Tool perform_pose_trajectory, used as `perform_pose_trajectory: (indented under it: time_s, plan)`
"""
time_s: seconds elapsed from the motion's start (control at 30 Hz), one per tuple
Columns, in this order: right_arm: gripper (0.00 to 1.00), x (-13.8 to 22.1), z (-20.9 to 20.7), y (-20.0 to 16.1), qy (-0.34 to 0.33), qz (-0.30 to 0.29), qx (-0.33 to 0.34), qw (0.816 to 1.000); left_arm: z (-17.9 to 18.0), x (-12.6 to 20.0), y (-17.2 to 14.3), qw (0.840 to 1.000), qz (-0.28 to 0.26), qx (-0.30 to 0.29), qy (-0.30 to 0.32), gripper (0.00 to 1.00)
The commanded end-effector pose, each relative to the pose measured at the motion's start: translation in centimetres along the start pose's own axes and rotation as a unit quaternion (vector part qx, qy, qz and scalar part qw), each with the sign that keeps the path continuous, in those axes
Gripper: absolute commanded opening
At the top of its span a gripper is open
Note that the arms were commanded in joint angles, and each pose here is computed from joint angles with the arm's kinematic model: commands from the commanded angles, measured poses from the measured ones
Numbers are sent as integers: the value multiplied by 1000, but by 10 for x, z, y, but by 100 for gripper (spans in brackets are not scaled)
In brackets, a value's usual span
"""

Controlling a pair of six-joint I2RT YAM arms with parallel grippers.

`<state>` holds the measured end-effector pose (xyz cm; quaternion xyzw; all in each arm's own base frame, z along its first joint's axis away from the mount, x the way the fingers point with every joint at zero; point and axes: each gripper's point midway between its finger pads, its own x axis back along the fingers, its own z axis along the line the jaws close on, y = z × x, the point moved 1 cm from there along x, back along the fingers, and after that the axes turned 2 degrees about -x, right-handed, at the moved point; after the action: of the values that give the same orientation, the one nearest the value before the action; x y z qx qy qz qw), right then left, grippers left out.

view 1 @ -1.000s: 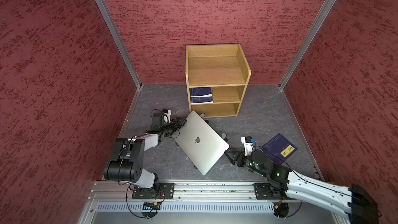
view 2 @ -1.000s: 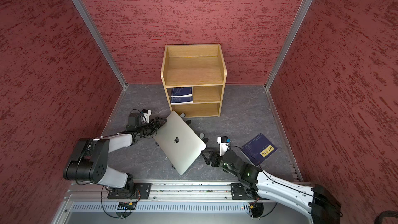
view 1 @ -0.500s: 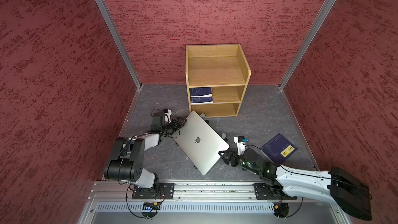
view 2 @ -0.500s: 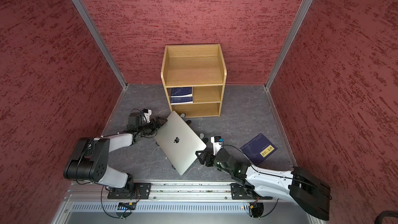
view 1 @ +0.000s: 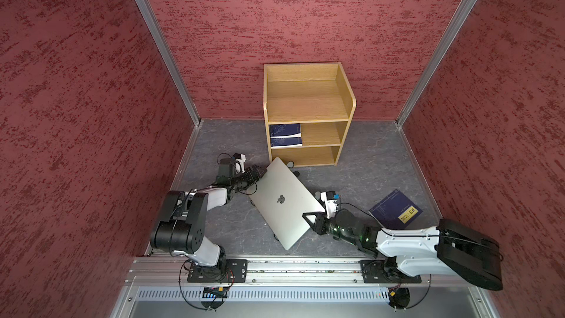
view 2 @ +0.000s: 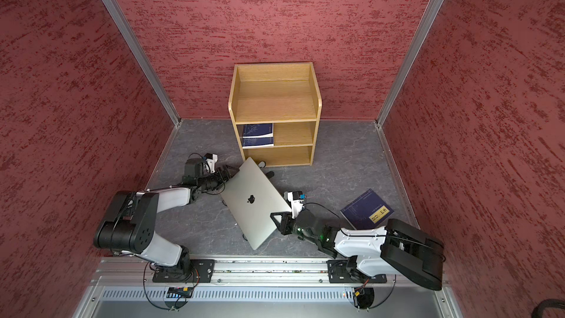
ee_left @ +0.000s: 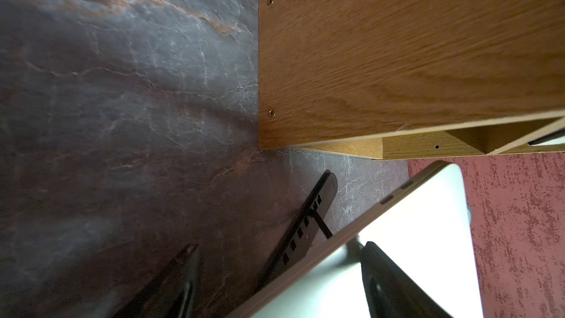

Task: Close the laptop lid and set it aside
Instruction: Pick up the laptop from the computer stand.

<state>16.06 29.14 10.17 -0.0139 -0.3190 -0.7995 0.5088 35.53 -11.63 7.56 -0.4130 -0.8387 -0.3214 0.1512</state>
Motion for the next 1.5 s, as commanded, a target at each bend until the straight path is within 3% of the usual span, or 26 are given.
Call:
perform_pose_trajectory:
  time_s: [0.0,0.17,0.47,1.0,1.47]
  plan:
    - [23,0,27,5,37,-15,14,999,3,-7,-17,999,34,12,5,84]
    - [20,6,28,7,18,-19,21,999,4,-7,-18,999,35,12,7,84]
    - [23,22,19,10,-29,-8,16,999,5,-7,-17,999,35,13,11,84]
    - [22,14,48,26,10,-36,42,998,5,-12,-24,999,49,13,10,82]
    - [26,12,44,38,-13,-66,42,997,-3,-17,-34,998,65,8,-3,63]
